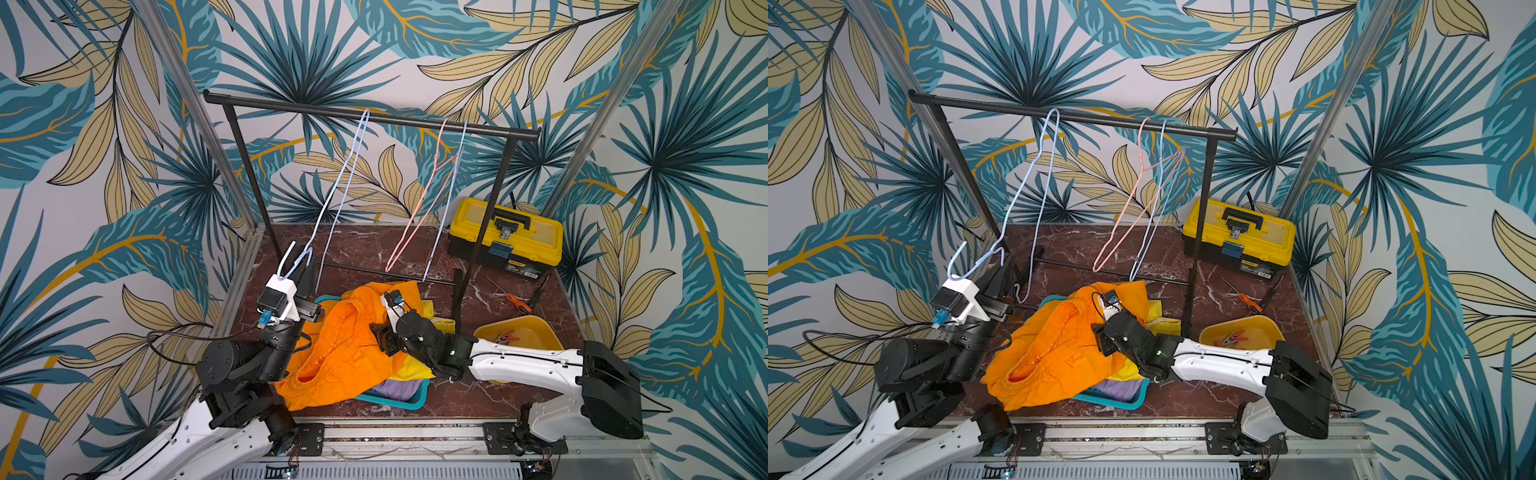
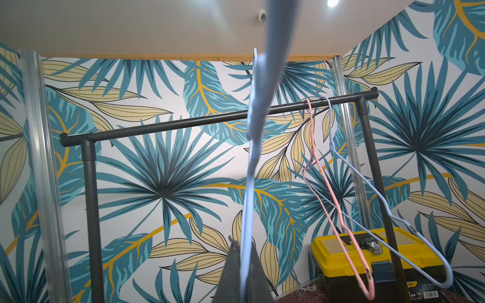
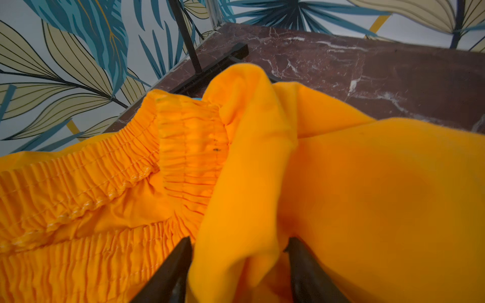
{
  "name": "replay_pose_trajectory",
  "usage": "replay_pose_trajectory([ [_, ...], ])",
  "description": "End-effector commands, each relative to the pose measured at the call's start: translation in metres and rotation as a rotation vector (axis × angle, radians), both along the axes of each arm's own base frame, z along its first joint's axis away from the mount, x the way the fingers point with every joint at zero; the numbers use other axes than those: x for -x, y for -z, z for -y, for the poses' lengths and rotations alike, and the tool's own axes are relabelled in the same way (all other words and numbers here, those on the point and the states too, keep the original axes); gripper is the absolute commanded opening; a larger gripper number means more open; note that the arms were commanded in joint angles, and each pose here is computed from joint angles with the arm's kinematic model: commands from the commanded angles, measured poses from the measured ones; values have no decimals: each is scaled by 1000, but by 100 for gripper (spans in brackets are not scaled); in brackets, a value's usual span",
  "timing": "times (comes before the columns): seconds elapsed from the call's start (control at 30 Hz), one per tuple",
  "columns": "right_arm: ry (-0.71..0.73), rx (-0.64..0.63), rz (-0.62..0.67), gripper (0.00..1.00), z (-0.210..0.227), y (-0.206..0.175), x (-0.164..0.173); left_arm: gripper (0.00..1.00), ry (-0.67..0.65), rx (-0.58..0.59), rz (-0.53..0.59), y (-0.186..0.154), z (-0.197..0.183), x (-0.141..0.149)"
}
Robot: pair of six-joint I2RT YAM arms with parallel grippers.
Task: Remove the clothespins securing shorts to the hanger
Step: Remove the shorts from the hanger, then place the hanger at the clothesline.
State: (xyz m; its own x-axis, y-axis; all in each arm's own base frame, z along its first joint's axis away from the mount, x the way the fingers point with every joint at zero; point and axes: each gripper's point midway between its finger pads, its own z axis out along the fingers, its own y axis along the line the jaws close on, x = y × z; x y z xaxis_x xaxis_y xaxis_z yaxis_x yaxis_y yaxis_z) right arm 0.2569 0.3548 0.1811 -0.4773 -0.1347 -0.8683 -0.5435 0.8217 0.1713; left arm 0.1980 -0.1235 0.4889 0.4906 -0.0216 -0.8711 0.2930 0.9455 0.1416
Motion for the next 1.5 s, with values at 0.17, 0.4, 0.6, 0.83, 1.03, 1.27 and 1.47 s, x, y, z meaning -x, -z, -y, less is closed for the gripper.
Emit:
replay_pose_trajectory([
  [0.17, 83, 1, 82, 89, 41, -49, -10, 0, -55, 5, -46, -18, -15, -2],
  [0.4, 149, -9, 143, 100, 84, -81, -4, 0, -79, -57, -153, -20, -17, -10],
  [0.6, 199, -21, 186, 100, 116, -97, 4, 0, -104, -66, -230, -26, -31, -6],
  [0.83, 209, -20, 198, 100, 133, -98, 11, 0, -160, -74, -351, -16, -53, -1],
  [1.03, 235, 3, 185, 99, 144, -79, 14, 0, -177, -167, -506, -3, -37, -18],
  [1.27, 249, -21, 190, 99, 155, -79, 19, 0, -195, -230, -618, 5, -12, -45],
  [1.47, 254, -29, 199, 100, 161, -78, 22, 0, -204, -227, -668, 14, -9, -63],
])
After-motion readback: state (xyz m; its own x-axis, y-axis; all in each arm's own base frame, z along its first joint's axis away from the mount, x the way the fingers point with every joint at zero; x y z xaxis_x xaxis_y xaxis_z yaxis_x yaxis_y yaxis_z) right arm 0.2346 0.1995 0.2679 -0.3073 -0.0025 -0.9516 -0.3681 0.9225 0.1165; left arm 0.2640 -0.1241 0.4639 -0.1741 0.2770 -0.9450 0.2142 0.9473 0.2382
